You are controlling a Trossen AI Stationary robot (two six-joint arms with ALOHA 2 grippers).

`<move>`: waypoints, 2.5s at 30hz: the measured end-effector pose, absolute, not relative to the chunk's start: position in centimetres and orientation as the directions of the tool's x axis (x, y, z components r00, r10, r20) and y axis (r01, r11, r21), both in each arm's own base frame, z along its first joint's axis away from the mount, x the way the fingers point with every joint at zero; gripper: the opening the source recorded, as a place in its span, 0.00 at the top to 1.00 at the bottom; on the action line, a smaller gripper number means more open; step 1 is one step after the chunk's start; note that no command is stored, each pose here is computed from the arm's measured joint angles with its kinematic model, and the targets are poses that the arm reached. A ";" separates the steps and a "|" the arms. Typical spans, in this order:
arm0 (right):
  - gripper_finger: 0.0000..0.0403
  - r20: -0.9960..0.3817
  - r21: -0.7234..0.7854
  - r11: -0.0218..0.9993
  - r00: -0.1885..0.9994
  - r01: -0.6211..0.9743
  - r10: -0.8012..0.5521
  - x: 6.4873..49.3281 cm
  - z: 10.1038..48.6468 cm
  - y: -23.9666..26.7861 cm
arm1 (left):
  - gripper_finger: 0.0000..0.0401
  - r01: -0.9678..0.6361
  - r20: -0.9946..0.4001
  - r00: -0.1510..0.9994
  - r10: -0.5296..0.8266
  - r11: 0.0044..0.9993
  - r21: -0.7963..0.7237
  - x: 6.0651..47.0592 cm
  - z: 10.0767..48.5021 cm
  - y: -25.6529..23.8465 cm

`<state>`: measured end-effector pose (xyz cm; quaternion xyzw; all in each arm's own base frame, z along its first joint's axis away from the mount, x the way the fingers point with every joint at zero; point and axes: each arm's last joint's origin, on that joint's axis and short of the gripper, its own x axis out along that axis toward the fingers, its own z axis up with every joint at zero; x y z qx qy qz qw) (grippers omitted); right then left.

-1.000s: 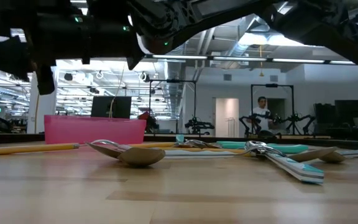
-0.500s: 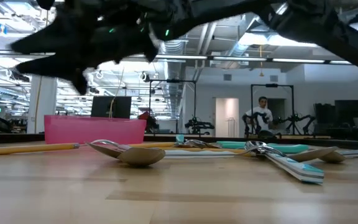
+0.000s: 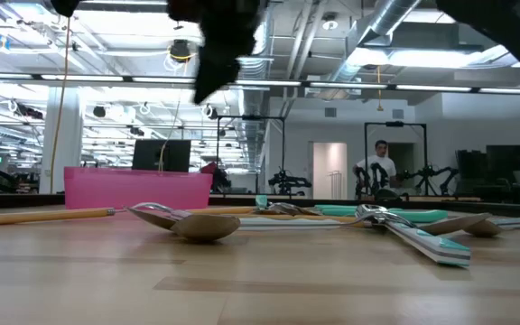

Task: Sort silverware by color (type)
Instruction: Put the blue patterned spoon into the blue bin

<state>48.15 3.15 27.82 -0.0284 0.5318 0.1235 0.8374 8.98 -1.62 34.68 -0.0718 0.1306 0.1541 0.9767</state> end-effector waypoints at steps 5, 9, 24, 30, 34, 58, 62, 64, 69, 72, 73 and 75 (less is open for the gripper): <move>0.58 -0.950 0.082 0.984 0.287 -0.159 0.126 45.1 30.0 4.5 | 0.44 -0.302 -0.286 0.921 0.263 0.948 -0.102 9.0 34.6 -1.7; 0.58 -0.984 0.020 0.989 0.174 -0.147 0.046 43.3 30.2 6.3 | 0.44 -0.271 -0.298 0.927 0.227 0.956 -0.111 9.1 34.5 -1.8; 0.58 -0.983 -0.008 0.976 0.180 -0.219 0.033 39.4 33.3 11.8 | 0.44 -0.262 -0.326 0.922 0.210 0.957 -0.123 9.0 34.2 -1.8; 0.58 -0.935 -0.131 0.986 0.343 -0.106 -0.087 36.3 38.1 11.0 | 0.44 -0.263 -0.326 0.922 0.210 0.957 -0.125 9.0 34.2 -1.8; 0.58 -0.888 -0.207 0.977 0.430 -0.055 -0.164 34.2 40.6 10.8 | 0.44 -0.264 -0.326 0.922 0.210 0.956 -0.130 9.0 34.2 -1.8; 0.58 -0.737 -0.176 0.940 0.594 0.291 -0.322 20.0 44.5 5.5 | 0.44 -0.273 -0.324 0.920 0.220 0.954 -0.127 9.0 34.2 -1.8; 0.58 -0.733 -0.171 0.945 0.604 0.279 -0.311 19.6 41.3 5.7 | 0.44 -0.273 -0.324 0.920 0.220 0.954 -0.126 9.0 34.2 -1.8; 0.58 -0.729 -0.180 0.946 0.609 0.270 -0.312 19.7 39.4 5.6 | 0.44 -0.273 -0.324 0.920 0.220 0.954 -0.127 9.0 34.2 -1.8; 0.58 -0.718 -0.206 0.940 0.612 0.271 -0.333 20.8 34.1 4.9 | 0.44 -0.273 -0.324 0.920 0.220 0.954 -0.127 9.0 34.2 -1.8; 0.58 -0.711 -0.205 0.939 0.617 0.276 -0.337 21.5 31.3 4.2 | 0.44 -0.273 -0.324 0.920 0.220 0.954 -0.127 9.0 34.2 -1.8; 0.58 -0.717 -0.192 0.944 0.619 0.268 -0.322 21.8 30.4 3.8 | 0.44 -0.273 -0.324 0.920 0.220 0.954 -0.127 9.0 34.2 -1.8; 0.58 -0.730 -0.159 0.954 0.621 0.255 -0.287 22.3 28.9 3.1 | 0.44 -0.275 -0.323 0.920 0.222 0.953 -0.126 9.0 34.2 -1.8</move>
